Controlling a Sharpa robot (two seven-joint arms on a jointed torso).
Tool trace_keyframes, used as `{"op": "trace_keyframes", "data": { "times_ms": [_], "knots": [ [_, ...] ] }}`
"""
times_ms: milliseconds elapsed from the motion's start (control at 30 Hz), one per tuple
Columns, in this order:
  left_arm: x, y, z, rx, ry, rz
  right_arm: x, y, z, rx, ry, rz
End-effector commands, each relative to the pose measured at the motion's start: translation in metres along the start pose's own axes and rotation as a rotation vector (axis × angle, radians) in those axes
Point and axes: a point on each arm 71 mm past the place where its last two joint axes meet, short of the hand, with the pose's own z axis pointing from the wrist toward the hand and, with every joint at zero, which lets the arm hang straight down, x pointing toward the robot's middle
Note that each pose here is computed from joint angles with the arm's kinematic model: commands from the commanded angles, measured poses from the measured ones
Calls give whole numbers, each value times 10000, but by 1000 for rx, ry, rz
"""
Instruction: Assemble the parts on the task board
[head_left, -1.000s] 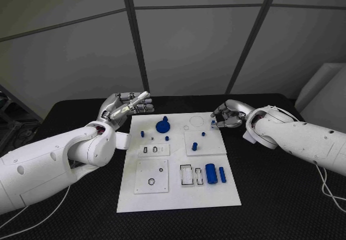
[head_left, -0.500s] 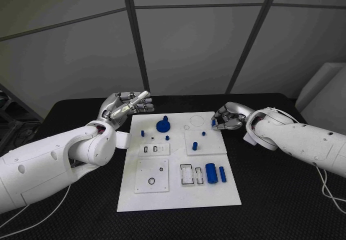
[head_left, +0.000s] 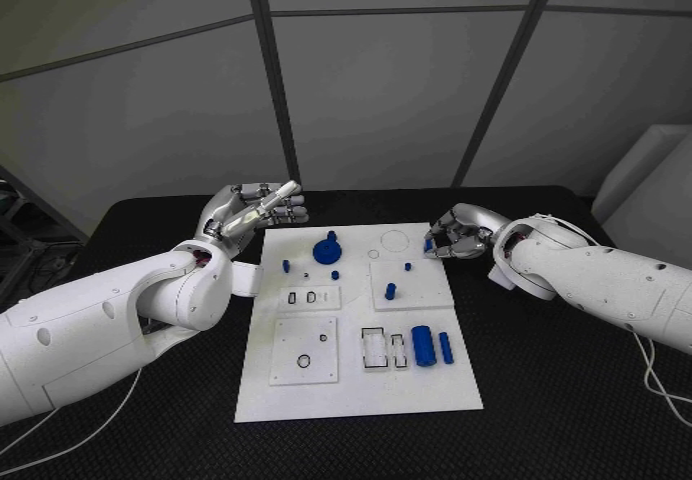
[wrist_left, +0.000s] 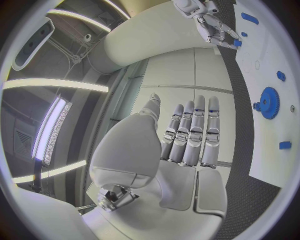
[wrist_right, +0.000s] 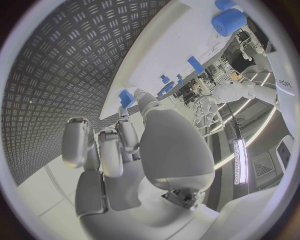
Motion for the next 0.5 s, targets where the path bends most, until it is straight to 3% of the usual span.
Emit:
{"op": "trace_keyframes", "data": {
  "times_ms": [33,500],
  "knots": [
    [13,-12,4,9,13,-1,-6,7,8,0,-3,-4],
    [16,-9,7,8,15,-2,25,33,66,14,-3,-6]
  ]
}}
